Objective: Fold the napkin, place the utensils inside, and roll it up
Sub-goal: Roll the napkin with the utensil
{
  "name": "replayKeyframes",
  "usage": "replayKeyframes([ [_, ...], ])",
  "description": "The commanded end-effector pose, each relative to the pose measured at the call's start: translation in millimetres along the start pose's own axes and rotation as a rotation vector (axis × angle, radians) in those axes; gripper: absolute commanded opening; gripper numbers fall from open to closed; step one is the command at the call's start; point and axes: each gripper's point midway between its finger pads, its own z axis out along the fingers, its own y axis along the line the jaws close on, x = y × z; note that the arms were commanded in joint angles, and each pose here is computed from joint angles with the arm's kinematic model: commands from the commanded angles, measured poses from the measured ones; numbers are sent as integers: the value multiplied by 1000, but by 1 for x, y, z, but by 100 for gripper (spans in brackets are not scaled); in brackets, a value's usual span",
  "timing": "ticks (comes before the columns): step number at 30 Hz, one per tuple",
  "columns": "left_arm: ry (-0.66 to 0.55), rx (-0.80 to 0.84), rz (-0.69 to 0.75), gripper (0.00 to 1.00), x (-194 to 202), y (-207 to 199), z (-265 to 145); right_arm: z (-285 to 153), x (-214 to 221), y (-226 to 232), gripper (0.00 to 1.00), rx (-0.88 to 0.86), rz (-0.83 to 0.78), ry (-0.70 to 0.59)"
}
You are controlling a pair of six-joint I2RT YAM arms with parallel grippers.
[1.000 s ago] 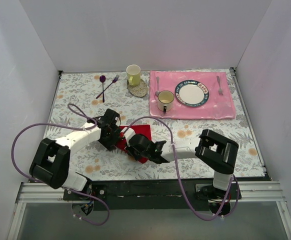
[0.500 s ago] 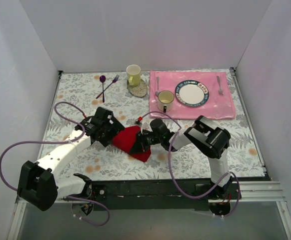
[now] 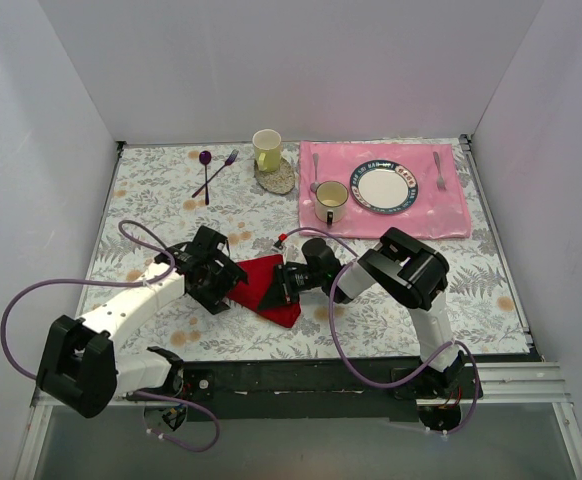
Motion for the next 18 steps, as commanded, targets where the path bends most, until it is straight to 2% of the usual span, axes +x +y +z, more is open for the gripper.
replayKeyframes([
  [1, 30, -67, -72, 70, 8, 14, 14, -7, 34, -47, 1, 156, 176, 60],
  [10, -59, -81, -32, 68, -6, 2, 38, -5, 33, -47, 1, 149, 169, 74],
  [12, -66, -84, -27, 58, -6, 4, 39, -5, 32, -47, 1, 152, 162, 71],
  [16, -90, -124, -22, 47, -8, 16, 48, -5, 33, -46, 1, 145, 157, 85],
  [18, -98, -128, -16, 45, -10, 17, 53, -5, 36, -48, 1, 149, 150, 97],
])
